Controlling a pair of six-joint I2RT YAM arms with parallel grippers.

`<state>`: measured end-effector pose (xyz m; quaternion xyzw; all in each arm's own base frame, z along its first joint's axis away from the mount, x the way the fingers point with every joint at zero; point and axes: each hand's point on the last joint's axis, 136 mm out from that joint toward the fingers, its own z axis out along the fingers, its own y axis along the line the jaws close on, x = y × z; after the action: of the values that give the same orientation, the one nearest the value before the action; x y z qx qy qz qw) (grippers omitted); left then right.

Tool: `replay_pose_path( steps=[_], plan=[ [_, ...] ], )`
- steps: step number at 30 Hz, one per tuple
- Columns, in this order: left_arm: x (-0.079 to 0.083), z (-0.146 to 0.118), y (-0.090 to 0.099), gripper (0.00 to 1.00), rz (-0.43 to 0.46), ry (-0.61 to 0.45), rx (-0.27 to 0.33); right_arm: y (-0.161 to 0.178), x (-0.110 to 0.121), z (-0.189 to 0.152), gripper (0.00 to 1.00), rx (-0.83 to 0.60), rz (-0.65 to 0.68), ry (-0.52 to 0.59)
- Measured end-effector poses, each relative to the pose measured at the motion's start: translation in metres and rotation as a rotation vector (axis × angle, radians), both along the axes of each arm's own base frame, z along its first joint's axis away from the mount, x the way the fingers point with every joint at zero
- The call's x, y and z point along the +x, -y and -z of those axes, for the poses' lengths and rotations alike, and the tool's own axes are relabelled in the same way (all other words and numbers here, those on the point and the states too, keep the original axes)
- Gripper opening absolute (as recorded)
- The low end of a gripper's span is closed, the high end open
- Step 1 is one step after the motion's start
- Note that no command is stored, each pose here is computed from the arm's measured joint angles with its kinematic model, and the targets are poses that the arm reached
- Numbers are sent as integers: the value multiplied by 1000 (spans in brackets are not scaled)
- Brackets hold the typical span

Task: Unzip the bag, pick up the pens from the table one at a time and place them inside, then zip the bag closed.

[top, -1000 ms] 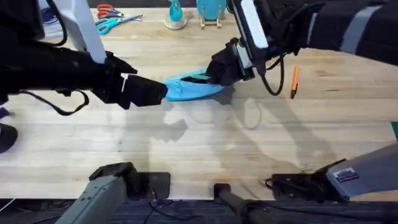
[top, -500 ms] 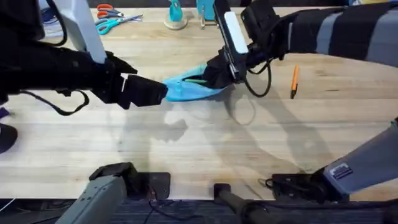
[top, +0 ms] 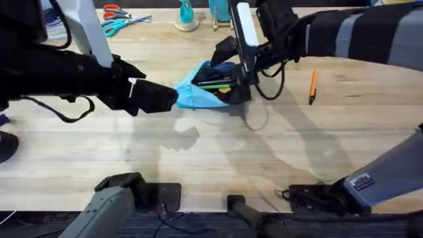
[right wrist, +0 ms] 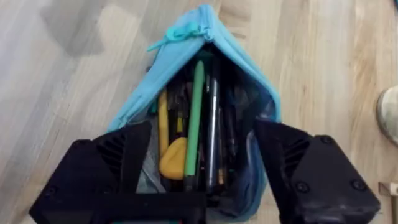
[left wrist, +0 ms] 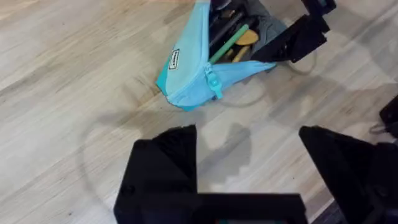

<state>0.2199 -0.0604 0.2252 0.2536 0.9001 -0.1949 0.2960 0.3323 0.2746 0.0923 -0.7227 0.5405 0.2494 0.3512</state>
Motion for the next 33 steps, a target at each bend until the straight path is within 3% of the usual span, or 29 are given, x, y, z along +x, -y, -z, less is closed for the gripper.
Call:
replay_pose_path(
  steps=[11,18,23,26,33],
  plan=[
    [0,0,0,996,0,0,0,5,12,-21,996,54,192,-152],
    [0,0,0,995,0,0,0,59,46,-77,996,166,518,-278],
    [0,0,0,995,0,0,0,103,66,-91,997,258,807,-501],
    [0,0,0,995,0,0,0,128,75,-86,997,299,1005,-674],
    [0,0,0,995,0,0,0,174,83,-72,997,368,1351,-951]
  ],
)
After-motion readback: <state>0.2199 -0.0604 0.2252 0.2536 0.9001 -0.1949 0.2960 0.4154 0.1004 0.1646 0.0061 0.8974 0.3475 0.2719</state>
